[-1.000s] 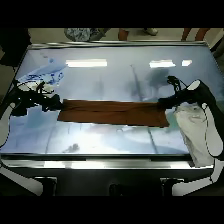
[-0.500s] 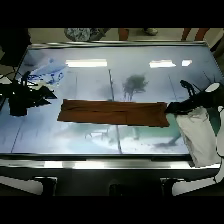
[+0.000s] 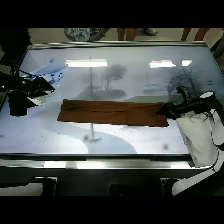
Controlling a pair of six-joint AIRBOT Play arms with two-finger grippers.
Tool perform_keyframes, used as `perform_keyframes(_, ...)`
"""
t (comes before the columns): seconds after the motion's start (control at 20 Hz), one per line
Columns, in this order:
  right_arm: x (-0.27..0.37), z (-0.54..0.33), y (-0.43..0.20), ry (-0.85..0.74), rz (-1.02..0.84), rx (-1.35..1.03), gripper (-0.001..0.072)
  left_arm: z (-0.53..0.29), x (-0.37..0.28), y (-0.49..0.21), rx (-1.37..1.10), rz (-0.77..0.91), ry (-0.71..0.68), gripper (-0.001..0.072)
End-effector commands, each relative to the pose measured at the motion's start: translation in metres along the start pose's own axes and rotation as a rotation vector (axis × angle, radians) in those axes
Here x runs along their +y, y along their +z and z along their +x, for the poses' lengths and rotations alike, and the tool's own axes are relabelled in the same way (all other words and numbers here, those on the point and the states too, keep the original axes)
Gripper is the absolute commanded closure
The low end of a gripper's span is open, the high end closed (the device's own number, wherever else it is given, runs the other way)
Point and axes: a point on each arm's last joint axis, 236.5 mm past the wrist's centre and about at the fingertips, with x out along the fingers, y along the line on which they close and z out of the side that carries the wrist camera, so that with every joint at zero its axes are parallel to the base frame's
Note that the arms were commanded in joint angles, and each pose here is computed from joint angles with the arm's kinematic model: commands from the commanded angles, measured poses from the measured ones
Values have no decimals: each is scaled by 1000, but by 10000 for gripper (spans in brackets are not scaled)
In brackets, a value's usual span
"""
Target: Fold the shirts.
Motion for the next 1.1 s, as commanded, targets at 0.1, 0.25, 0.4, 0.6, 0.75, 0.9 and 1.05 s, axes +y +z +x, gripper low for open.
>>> perform_keyframes(0.1,-11,26,-8,-77,50,62,29,2,-41,-11,12,88,-28,110)
perform_keyframes(0.25,3,41,-6,-108,10,88,662,15,-61,-21,45,131,-46,113)
perform_keyframes(0.4,38,29,-4,-109,-96,82,668,50,-87,-43,100,190,-70,526)
perform_keyframes(0.6,105,-12,-6,-142,-247,14,669,132,-142,-105,179,237,-149,674)
perform_keyframes(0.75,157,-47,-16,-174,-333,-63,668,198,-197,-158,251,198,-255,674)
perform_keyframes(0.9,202,-82,-42,-192,-391,-118,668,241,-239,-190,320,149,-335,674)
perform_keyframes(1.05,232,-109,-68,-222,-420,-167,668,269,-273,-207,372,115,-405,674)
